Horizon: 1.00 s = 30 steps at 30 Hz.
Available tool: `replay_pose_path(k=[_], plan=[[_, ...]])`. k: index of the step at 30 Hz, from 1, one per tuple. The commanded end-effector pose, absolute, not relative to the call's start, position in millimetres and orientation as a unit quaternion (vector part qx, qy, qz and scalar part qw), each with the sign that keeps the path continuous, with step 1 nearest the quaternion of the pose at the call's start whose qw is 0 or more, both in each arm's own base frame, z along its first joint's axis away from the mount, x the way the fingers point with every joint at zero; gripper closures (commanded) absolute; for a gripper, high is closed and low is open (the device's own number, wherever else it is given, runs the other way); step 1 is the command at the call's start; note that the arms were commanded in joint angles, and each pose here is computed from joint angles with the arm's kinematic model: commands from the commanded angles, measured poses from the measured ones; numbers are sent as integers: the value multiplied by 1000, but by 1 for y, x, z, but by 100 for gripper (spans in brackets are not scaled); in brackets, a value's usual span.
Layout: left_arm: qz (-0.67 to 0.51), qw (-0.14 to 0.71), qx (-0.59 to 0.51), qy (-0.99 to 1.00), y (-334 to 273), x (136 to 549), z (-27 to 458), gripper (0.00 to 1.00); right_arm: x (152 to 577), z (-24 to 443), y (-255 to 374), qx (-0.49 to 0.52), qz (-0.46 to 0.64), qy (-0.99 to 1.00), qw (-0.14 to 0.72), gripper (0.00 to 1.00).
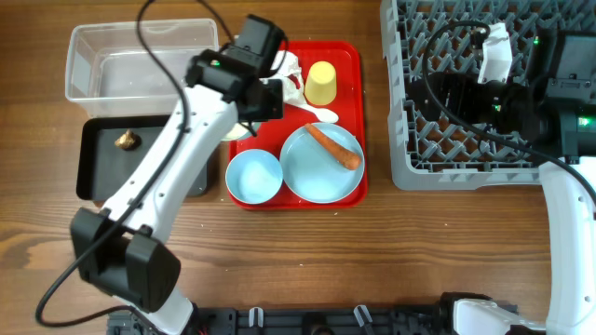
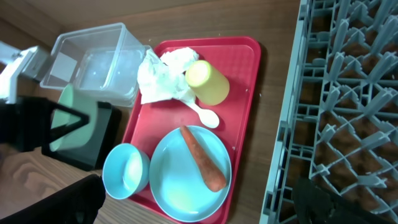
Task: Sort waste into correct bins and load items into the dishwasher rack
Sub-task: 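Grasp the green bowl of rice with the left gripper, then tip the rice out of the green bowl onto the black tray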
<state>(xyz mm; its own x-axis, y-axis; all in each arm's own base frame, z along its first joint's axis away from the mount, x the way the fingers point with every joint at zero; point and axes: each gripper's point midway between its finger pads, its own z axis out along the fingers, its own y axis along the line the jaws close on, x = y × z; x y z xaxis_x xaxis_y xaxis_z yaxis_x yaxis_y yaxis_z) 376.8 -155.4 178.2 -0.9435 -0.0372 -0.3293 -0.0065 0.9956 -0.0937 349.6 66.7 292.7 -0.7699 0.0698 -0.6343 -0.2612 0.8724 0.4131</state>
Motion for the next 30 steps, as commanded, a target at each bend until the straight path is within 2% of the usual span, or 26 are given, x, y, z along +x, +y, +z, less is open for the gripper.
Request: replay_pose_path(k=[1, 7, 11, 18, 25, 30], plan=[[-87, 105, -112, 984, -110, 360, 187, 96, 352, 299, 66, -53, 243, 906, 343, 0], [-163, 57, -136, 976, -51, 354, 173, 96, 352, 299, 66, -53, 243, 906, 343, 0], [-308, 56, -136, 940, -35, 352, 161, 96, 351, 299, 67, -52, 244, 906, 342, 0], [-492, 133, -151, 847, 3, 341, 166, 96, 351, 299, 67, -52, 244, 906, 342, 0], [-556, 208, -201, 779, 36, 333, 144, 96, 355, 302, 66, -55, 243, 903, 351, 0], [-599, 267, -201, 727, 54, 335, 163, 96, 354, 302, 66, -54, 243, 903, 350, 0]])
